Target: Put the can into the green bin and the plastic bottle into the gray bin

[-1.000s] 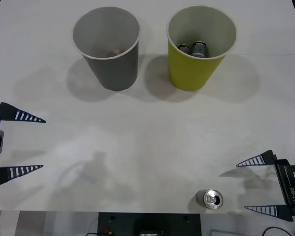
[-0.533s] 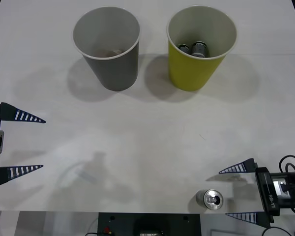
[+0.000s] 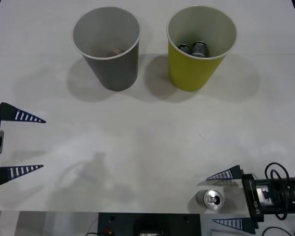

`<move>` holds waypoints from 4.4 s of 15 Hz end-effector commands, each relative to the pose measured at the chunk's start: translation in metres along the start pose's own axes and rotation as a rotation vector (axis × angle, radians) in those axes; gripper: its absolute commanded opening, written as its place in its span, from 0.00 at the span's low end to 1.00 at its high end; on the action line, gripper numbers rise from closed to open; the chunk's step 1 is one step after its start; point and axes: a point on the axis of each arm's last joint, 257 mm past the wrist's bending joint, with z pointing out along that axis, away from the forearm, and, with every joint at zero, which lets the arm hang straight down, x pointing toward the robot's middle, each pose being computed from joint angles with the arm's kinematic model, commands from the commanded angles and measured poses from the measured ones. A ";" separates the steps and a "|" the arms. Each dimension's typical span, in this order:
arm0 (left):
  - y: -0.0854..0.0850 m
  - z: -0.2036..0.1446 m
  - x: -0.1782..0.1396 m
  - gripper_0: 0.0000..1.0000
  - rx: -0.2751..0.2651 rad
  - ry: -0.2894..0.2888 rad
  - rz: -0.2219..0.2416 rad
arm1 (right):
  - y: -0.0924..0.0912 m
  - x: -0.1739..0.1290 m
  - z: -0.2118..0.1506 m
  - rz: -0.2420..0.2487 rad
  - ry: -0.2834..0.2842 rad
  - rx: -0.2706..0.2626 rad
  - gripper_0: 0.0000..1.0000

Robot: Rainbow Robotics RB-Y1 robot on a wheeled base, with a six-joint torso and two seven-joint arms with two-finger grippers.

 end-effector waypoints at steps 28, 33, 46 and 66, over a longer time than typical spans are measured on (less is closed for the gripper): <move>0.000 0.000 0.000 1.00 0.000 0.000 0.000 | -0.052 -0.030 -0.034 0.079 0.113 0.060 0.00; 0.000 0.000 0.000 1.00 0.000 0.000 0.000 | -0.093 -0.048 -0.038 0.214 0.240 0.178 0.00; 0.000 0.000 0.000 1.00 0.000 0.000 0.000 | -0.166 -0.109 -0.070 0.624 0.480 0.532 0.00; 0.000 0.000 0.000 1.00 0.000 0.000 0.000 | -0.349 -0.250 -0.089 0.588 0.797 0.589 0.00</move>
